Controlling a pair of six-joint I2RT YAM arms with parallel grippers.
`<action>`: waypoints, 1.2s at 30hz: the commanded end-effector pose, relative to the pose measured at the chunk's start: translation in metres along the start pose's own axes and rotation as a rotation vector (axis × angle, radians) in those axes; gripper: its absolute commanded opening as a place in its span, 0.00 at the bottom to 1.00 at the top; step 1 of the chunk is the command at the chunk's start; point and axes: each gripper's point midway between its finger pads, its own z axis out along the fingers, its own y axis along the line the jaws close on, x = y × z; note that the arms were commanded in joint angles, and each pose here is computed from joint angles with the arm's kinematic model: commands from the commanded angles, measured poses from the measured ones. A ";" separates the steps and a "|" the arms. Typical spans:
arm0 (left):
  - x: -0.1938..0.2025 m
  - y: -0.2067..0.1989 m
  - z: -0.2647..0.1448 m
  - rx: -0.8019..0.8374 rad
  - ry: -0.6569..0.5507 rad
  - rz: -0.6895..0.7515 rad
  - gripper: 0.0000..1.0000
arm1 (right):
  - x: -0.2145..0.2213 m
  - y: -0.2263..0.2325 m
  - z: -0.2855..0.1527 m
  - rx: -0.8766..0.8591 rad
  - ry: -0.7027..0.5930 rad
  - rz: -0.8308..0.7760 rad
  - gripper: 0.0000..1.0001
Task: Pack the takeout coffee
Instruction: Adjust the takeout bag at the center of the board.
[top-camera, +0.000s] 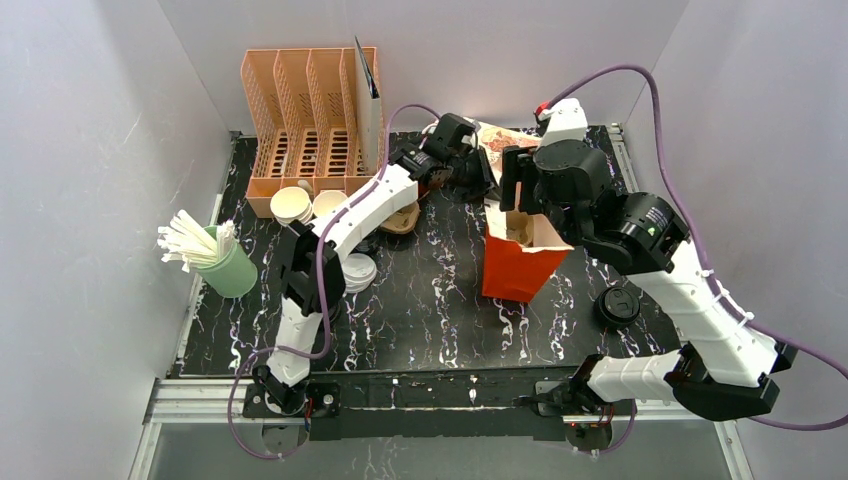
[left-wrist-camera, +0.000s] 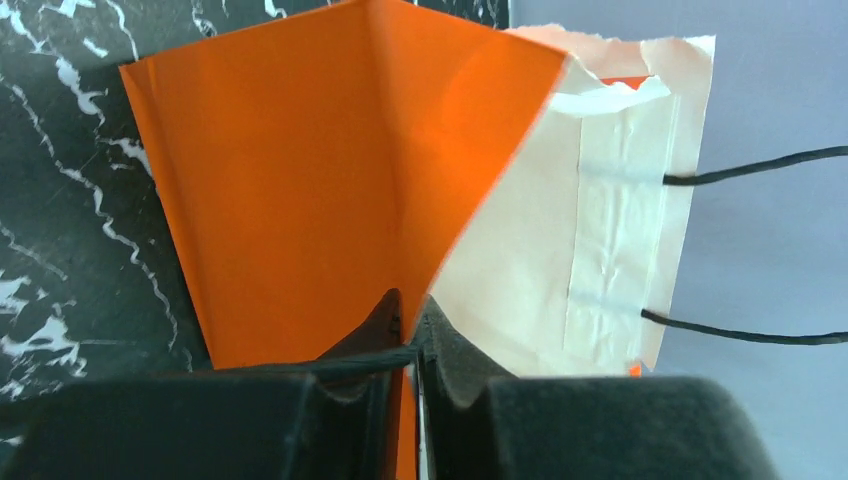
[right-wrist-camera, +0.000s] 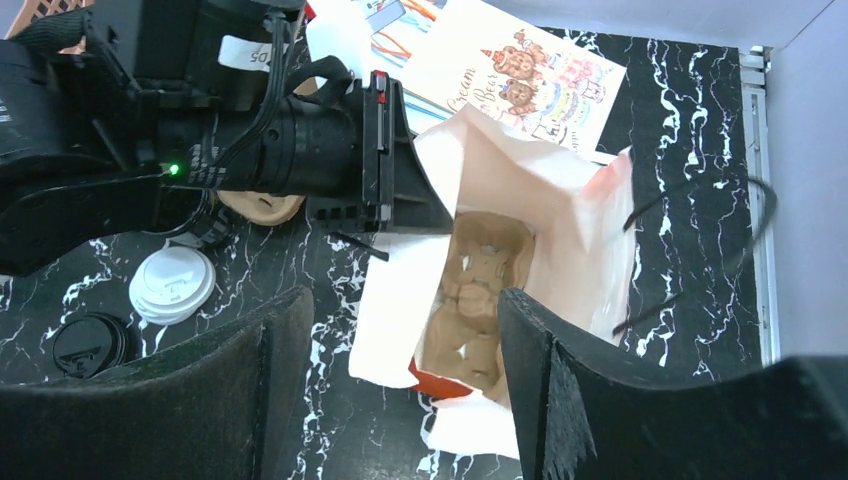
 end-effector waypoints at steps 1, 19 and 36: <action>-0.022 -0.026 -0.017 0.090 -0.036 0.009 0.22 | -0.015 -0.009 -0.006 0.033 -0.039 0.007 0.77; -0.085 -0.040 -0.222 0.333 -0.217 0.071 0.84 | -0.060 0.093 0.047 -0.256 -0.119 -0.074 0.82; -0.068 0.133 -0.285 -0.223 -0.291 -0.038 0.58 | -0.038 0.146 0.093 -0.420 0.030 -0.065 0.67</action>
